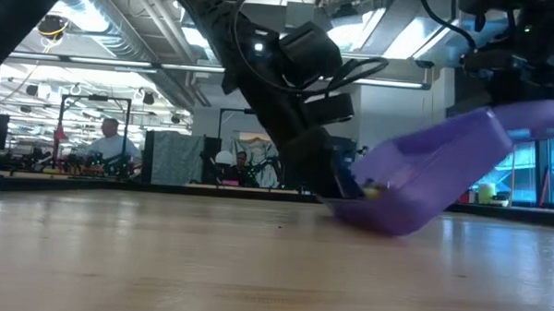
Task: Pick & place school supplies into a supply box
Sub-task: Close the supply box
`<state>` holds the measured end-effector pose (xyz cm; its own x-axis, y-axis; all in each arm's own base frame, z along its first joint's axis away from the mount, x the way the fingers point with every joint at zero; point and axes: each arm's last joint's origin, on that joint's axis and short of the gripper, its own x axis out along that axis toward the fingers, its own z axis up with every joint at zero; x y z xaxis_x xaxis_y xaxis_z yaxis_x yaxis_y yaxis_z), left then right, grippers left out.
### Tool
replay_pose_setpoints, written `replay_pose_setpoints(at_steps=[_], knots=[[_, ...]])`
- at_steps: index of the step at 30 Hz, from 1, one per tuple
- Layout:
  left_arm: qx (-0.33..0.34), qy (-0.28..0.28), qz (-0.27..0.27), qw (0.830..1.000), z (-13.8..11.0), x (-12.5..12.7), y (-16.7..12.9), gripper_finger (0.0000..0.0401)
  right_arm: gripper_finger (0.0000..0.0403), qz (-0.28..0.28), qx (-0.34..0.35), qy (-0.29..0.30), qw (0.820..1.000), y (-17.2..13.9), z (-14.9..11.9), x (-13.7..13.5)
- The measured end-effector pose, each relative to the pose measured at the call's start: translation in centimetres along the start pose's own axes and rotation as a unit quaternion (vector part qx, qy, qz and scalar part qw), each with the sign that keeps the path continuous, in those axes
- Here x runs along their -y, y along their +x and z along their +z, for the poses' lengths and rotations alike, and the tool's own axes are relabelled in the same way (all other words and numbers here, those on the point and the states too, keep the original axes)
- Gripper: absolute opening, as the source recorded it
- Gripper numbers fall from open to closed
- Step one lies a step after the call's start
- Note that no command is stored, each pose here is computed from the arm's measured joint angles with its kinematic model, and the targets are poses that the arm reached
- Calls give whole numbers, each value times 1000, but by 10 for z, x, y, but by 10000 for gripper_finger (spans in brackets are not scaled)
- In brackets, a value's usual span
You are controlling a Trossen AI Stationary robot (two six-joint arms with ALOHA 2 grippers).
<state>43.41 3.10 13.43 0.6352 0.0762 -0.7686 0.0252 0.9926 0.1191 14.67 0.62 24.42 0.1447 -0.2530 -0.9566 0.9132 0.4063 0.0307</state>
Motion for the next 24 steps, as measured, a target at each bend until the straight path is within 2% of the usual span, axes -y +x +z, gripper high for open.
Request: replay_pose_setpoints(at_steps=[9,13,17,24], knots=[[9,7,7,1000,3,-1,-3,157,176,-7,-3,-7,1000,6,1,-8],[7,7,7,1000,3,-1,-3,157,176,-27,-45,-9,999,6,-3,-2],[8,7,6,1000,3,-1,-3,157,176,-54,-63,22,996,9,-8,5],[10,11,7,1000,3,-1,-3,157,176,-23,-62,51,997,19,-14,15]])
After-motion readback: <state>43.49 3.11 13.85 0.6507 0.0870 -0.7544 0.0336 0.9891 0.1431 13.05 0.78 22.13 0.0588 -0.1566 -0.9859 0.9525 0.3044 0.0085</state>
